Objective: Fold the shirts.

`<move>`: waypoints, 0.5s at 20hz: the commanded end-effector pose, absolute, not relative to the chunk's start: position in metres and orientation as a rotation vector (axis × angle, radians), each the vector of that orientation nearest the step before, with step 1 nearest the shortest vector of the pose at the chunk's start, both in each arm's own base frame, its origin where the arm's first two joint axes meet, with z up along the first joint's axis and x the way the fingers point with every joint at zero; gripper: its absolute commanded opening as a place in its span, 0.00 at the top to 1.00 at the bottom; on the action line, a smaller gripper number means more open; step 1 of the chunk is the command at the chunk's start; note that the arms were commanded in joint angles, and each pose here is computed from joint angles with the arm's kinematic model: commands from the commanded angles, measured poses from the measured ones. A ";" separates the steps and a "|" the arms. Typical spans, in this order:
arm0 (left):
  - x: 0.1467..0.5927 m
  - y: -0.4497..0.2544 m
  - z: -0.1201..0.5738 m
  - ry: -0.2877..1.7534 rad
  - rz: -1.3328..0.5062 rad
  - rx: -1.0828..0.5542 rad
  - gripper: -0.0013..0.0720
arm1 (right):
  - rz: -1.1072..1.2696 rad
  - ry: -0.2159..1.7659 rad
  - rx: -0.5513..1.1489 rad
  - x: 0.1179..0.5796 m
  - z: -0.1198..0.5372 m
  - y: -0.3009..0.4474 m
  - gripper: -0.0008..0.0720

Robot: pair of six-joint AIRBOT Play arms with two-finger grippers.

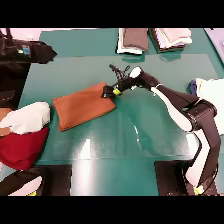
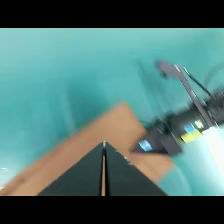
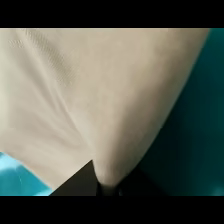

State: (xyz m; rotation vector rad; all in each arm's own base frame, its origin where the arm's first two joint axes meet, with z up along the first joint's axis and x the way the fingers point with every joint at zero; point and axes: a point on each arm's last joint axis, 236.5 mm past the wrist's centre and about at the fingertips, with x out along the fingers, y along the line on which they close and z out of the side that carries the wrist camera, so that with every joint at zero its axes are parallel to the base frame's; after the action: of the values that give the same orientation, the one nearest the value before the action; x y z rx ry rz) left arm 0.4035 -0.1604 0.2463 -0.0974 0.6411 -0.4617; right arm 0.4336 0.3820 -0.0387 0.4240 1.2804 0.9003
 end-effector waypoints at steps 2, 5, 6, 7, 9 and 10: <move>0.382 -0.218 0.237 0.646 -0.594 -0.075 0.95 | 0.888 1.129 0.314 0.480 0.021 0.339 0.96; 0.369 -0.251 0.246 0.607 -0.670 -0.061 0.95 | 0.691 1.071 0.258 0.512 0.054 0.232 0.96; 0.366 -0.258 0.247 0.599 -0.686 -0.059 0.95 | 0.611 1.055 0.255 0.518 0.062 0.192 0.96; 0.363 -0.263 0.249 0.594 -0.699 -0.059 0.95 | 0.526 1.035 0.259 0.521 0.071 0.147 0.96; 0.360 -0.267 0.250 0.597 -0.710 -0.070 0.95 | 0.354 0.995 0.280 0.519 0.086 0.056 0.96; 0.360 -0.268 0.250 0.597 -0.711 -0.073 0.95 | 0.270 0.967 0.307 0.515 0.094 0.012 0.96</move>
State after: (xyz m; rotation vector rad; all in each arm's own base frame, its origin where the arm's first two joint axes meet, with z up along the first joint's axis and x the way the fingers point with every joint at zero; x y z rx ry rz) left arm 0.3650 -0.2564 0.2467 -0.0622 0.6069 -0.6844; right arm 0.5239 0.1255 0.0742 0.3077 1.0158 0.4954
